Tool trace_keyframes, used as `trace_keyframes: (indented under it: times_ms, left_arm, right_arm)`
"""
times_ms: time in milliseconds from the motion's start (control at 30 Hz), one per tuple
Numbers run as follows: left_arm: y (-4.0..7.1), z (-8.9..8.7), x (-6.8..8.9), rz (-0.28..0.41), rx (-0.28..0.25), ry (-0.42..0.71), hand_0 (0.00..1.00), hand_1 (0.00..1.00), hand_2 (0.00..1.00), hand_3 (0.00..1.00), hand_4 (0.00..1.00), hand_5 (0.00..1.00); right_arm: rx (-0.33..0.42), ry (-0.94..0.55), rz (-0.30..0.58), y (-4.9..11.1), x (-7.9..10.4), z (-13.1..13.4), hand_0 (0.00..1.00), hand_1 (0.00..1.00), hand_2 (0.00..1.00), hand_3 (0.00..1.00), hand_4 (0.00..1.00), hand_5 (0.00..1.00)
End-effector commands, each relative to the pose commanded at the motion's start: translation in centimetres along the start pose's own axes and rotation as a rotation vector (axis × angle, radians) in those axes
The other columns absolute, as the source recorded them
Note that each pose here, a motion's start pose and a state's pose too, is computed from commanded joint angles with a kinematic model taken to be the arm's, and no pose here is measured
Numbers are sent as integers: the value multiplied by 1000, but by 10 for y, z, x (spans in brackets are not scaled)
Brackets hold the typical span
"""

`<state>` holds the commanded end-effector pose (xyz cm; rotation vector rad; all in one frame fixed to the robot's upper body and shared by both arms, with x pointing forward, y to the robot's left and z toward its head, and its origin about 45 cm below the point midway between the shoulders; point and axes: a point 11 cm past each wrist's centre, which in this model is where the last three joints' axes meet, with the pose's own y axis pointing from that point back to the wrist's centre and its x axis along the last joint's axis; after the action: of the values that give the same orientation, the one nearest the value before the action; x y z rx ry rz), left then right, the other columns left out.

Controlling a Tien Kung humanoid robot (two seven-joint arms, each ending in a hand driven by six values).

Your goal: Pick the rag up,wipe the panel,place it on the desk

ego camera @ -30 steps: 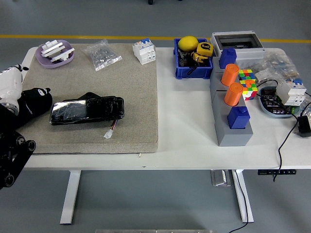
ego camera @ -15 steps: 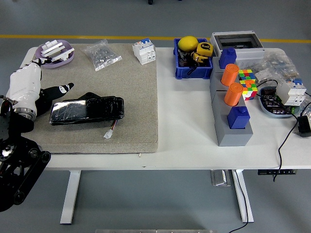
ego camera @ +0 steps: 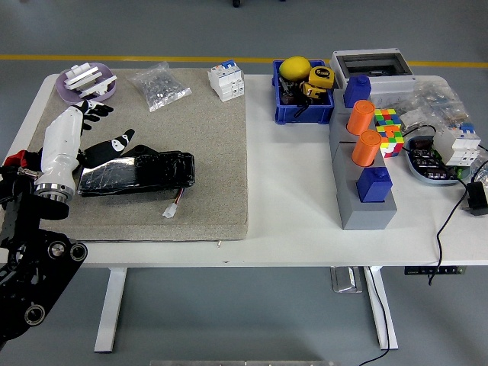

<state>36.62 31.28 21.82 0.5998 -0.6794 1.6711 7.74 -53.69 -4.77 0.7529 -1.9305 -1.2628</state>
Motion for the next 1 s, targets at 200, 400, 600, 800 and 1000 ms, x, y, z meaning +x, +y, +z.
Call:
trace_keyframes:
  times_ms: [200,400,600,800,1000]
  left_arm:
    - [-6,-1,7,-38,-21,212,469,554,568,577,778,201]
    - [-10,-11,11,-90,15,453,483,551,565,573,765,177]
    - [-10,-24,12,-120,64,693,485,550,563,576,771,177]
    - [-9,-27,12,-121,75,863,485,564,566,579,799,199]
    - [-9,-26,11,-123,75,888,484,568,566,579,807,215]
  right_arm:
    - [-1,-1,-1,0,0,1,746,276,642,610,998,548]
    - [1,-2,-1,0,-1,1,746,278,642,610,998,547]
    - [-2,1,0,0,0,2,746,278,642,611,998,548]
    - [-4,2,2,0,1,2,746,278,642,611,998,547]
    - [-1,2,3,0,1,1,747,278,642,611,998,548]
